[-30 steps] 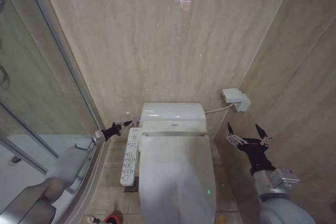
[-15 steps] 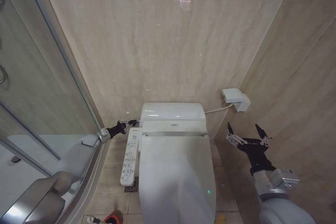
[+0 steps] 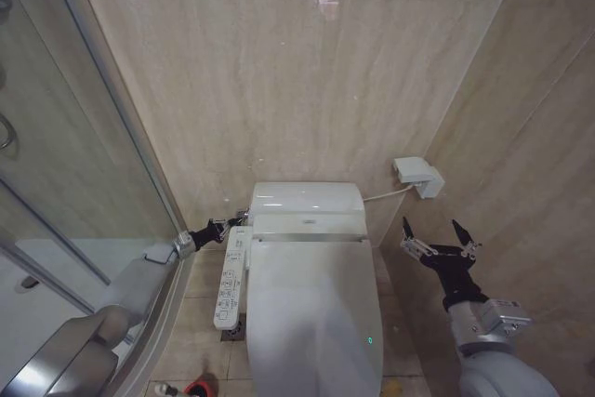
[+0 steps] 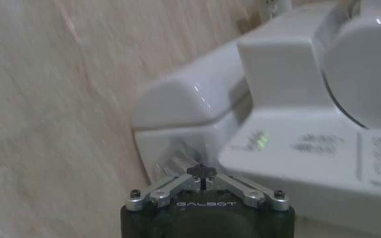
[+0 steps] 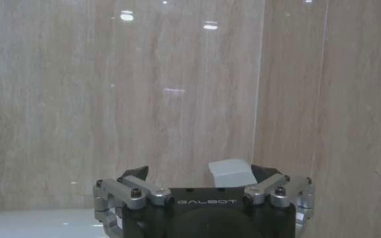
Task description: Open the toilet lid, clean the toilet bowl with a toilet brush, close the toilet lid, and flush.
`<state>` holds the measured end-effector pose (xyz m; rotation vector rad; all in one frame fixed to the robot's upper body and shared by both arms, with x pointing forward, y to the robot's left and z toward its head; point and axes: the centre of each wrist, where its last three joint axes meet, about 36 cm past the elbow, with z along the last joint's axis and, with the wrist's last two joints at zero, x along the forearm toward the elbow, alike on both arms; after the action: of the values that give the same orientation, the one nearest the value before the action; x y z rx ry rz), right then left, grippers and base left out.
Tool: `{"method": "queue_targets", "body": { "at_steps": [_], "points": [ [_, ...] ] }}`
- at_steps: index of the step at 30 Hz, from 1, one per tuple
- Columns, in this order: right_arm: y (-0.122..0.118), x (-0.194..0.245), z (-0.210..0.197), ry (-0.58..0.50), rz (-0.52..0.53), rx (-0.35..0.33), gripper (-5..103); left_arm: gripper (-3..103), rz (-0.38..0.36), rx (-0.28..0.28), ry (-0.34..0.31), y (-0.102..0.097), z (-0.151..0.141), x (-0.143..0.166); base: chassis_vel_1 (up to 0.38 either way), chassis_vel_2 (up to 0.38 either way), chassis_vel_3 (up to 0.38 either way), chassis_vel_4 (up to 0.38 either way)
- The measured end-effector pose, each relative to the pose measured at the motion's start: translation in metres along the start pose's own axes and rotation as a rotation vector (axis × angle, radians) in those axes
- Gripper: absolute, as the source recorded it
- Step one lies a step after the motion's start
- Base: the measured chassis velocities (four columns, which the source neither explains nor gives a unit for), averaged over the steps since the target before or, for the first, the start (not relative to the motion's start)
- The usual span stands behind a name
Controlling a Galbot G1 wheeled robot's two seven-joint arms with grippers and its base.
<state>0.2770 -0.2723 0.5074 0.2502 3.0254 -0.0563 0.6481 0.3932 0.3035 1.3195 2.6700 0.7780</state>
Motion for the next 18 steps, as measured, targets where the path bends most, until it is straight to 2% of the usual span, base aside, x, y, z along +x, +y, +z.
{"method": "queue_targets", "body": {
  "at_steps": [7,18],
  "points": [
    [0.0000,0.0000,0.0000,0.000,0.000,0.000,100,0,0.003,0.017,0.012,-0.0081,0.0061,0.0032,0.000,0.000,0.000,0.000],
    [0.0000,0.0000,0.0000,0.000,0.000,0.000,100,0,-0.009,0.009,0.007,-0.0001,0.0020,0.0031,0.000,0.000,0.000,0.000]
  ]
}}
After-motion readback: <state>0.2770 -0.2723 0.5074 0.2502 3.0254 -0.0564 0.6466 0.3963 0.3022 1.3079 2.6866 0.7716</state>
